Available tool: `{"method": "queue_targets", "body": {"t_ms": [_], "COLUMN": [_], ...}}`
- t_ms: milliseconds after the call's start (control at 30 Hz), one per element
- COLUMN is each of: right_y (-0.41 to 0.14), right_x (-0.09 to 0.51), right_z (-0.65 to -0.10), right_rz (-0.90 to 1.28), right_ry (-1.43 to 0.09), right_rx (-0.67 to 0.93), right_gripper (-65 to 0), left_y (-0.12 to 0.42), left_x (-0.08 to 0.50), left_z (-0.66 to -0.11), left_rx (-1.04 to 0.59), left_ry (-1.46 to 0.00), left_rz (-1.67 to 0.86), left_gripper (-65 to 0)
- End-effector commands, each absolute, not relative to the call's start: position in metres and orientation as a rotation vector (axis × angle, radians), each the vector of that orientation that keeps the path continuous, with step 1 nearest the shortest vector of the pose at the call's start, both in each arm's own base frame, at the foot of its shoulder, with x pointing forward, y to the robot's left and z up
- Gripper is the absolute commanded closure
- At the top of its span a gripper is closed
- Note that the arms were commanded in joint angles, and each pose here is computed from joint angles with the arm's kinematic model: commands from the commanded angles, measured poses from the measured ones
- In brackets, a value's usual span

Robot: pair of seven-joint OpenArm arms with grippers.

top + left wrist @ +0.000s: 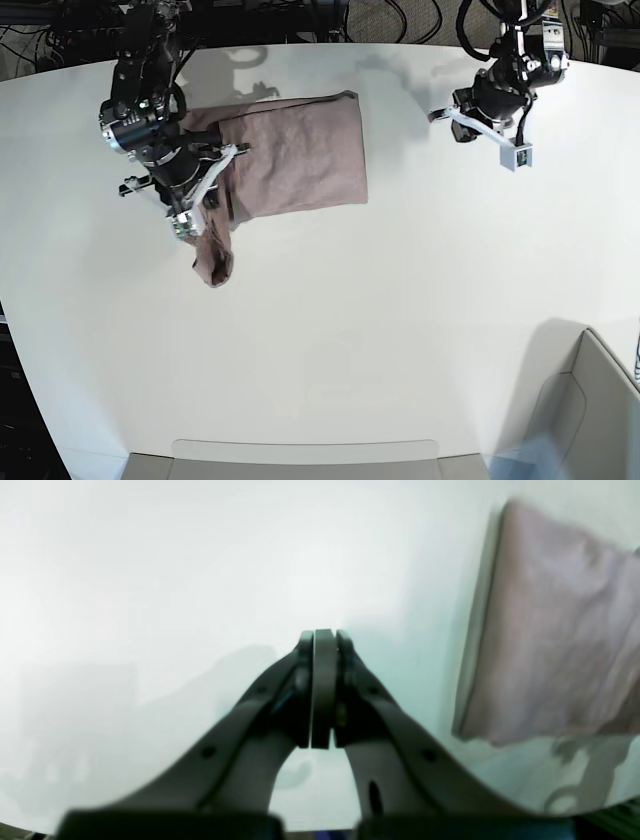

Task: Fold the T-shirt properly
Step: 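Grasp the strip end at the right gripper and fold it over the stack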

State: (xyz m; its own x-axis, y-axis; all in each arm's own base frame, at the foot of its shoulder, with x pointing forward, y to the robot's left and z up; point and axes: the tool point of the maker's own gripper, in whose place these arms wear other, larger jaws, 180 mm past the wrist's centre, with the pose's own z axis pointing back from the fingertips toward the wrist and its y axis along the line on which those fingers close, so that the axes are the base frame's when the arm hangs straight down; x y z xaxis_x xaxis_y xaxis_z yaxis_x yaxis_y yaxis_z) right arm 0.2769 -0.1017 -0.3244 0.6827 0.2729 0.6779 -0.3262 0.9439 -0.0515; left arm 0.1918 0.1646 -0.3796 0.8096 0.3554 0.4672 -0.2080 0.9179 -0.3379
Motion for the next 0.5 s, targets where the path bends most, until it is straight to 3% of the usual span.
{"method": "queue_targets", "body": {"t_ms": [0, 233, 467], "right_y": [-0.084, -0.026, -0.006], "right_x": [0.284, 0.276, 0.266], "right_z": [-0.311, -0.310, -0.334], "right_rz": [0.364, 0.488, 0.584], "right_ry": [-0.808, -0.805, -0.730], "right_rx": [0.103, 0.118, 0.080], "right_gripper": [0.0, 0.0, 0.0], "left_y": [0.171, 0.177, 0.175], "left_x": [0.195, 0.197, 0.197], "left_z": [-0.373, -0.371, -0.371], "left_rx": [-0.269, -0.257, -0.261], "left_ry": [-0.579, -0.588, -0.587], "left_rz": [0.308, 0.322, 0.318], "left_gripper": [0.0, 0.0, 0.0]}}
